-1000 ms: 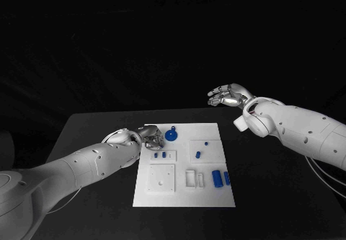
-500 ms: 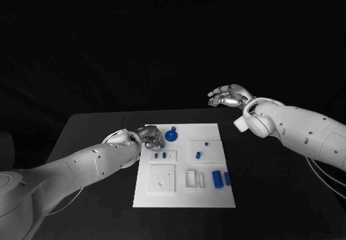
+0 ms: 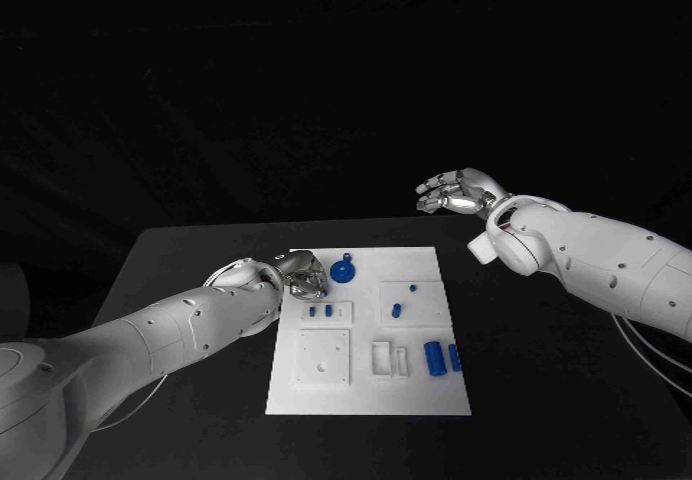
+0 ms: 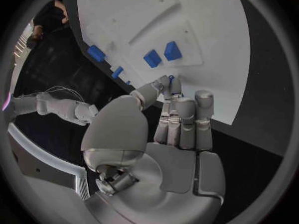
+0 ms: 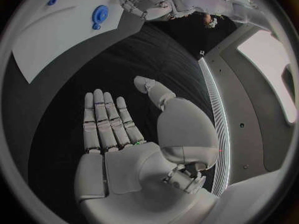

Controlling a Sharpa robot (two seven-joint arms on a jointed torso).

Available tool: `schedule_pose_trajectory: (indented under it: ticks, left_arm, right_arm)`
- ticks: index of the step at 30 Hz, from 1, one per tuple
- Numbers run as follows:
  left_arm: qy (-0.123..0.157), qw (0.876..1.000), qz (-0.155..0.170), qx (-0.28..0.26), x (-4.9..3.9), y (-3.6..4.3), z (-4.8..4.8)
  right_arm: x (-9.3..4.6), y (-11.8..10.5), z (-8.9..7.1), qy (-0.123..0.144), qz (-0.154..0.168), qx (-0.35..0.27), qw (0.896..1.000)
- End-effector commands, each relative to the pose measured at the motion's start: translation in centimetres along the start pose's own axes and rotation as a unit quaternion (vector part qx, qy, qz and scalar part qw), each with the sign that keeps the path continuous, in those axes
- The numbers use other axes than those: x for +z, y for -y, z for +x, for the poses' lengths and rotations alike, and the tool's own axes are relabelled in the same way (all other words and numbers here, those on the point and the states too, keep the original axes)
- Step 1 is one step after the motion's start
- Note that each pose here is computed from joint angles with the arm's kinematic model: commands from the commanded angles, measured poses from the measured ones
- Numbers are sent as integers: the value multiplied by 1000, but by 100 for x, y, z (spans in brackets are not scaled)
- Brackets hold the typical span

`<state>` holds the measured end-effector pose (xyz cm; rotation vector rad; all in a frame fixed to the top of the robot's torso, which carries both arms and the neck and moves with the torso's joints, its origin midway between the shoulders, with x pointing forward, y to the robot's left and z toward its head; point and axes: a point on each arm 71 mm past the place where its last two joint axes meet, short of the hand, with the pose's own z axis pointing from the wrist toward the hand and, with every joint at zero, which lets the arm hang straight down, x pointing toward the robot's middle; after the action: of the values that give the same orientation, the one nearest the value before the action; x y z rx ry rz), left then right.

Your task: Assemble the parts on the task board

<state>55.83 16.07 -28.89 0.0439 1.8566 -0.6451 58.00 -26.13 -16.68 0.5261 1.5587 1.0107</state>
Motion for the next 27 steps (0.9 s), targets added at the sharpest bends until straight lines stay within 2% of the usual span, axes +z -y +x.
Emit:
schedule_pose_trajectory:
  ticks: [1, 27]
  left_arm:
    - [3, 1000, -6, -1, -5, -26, -10]
    - [3, 1000, -6, -11, -2, -23, -9]
  right_arm:
    - [0, -14, 13, -8, -6, 2, 1000]
    - [-1, -14, 14, -9, -7, 2, 1000]
